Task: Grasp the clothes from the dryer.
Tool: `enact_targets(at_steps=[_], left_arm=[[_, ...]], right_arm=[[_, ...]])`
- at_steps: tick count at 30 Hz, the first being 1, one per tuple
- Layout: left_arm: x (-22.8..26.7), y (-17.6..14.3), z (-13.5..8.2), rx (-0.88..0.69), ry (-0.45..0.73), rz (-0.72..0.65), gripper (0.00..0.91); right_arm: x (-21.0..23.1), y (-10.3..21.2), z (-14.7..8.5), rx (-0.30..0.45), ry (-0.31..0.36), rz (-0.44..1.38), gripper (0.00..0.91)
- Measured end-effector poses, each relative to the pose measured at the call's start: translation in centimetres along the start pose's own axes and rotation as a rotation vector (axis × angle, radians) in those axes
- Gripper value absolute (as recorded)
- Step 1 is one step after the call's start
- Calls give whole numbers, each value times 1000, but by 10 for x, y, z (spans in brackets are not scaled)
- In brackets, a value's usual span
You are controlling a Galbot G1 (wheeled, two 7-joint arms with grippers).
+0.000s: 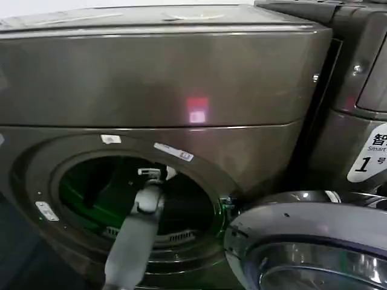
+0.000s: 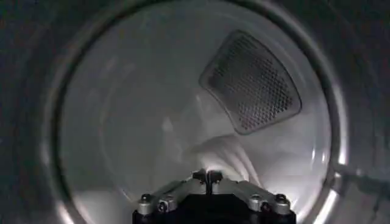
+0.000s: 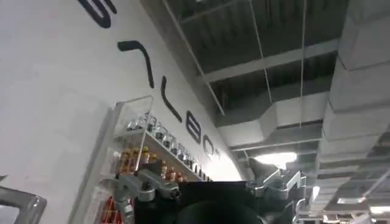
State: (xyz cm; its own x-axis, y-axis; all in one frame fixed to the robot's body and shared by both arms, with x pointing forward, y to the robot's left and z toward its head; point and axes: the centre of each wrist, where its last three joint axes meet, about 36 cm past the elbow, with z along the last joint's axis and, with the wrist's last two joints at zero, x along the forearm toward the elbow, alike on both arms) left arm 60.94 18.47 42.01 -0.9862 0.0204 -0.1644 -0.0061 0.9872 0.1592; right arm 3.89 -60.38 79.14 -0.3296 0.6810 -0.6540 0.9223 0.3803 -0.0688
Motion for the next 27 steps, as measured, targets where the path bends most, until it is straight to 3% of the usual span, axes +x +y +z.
enact_targets(at_steps=[27], left_arm=[[30, -4, -23, 79, -51, -60, 0]], right_arm=[[2, -8, -5, 20, -42, 2, 907]])
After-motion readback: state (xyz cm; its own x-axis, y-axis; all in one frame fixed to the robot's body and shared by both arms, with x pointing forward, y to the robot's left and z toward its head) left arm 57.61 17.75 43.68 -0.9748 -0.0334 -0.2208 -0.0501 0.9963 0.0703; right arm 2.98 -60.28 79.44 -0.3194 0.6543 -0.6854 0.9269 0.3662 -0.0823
